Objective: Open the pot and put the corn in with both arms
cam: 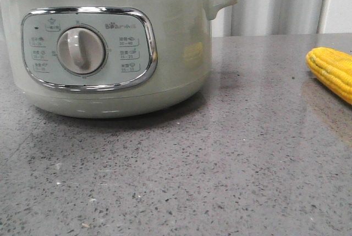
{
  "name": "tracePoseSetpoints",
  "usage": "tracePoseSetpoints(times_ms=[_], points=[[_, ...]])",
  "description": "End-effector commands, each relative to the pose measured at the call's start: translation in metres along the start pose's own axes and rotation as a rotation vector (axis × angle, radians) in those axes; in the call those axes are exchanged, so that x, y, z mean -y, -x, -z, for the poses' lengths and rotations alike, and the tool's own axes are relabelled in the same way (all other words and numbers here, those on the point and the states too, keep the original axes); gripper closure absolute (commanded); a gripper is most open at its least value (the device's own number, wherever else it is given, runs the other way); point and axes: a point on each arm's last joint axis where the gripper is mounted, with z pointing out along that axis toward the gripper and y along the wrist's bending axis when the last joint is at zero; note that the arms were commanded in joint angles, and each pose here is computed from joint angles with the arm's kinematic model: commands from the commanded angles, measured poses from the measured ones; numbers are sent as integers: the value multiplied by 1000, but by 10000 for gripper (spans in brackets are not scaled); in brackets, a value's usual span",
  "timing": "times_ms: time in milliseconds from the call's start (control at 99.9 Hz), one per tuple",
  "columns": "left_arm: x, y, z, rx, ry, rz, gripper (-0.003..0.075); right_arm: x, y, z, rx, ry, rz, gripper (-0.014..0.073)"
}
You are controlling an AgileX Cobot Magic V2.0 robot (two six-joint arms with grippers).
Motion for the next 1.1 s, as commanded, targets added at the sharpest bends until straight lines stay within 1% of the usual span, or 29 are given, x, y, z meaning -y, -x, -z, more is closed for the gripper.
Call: tracePoseSetpoints(times_ms=[0, 180, 320, 440, 530, 670, 841, 931, 1001, 1091], points=[[1, 13, 4, 46, -5, -15, 299, 2, 17, 1, 92, -17, 3, 50], [-4, 14, 3, 60, 26, 32, 433, 1, 15, 1, 67, -8, 1, 50], [-4, 14, 3, 63, 27, 32, 533, 1, 15, 1, 65, -4, -8, 50], [-5, 16, 4, 75, 31, 32, 587, 0, 15, 1, 65, -4, -9, 50], [-6, 24, 8, 118, 43, 34, 589, 0, 15, 1, 65, -4, -9, 50], [-9, 56, 24, 218, 45, 46, 589, 0, 15, 1, 65, -4, -9, 50], [-16, 98, 54, 354, 51, 63, 589, 0, 15, 1, 65, -3, -13, 50], [-25, 111, 73, 407, 76, 67, 589, 0, 15, 1, 66, -2, -14, 50], [-35, 117, 87, 416, 101, 66, 589, 0, 15, 1, 66, -2, -14, 50], [-52, 120, 104, 386, 146, 60, 589, 0, 15, 1, 66, 1, -21, 50]])
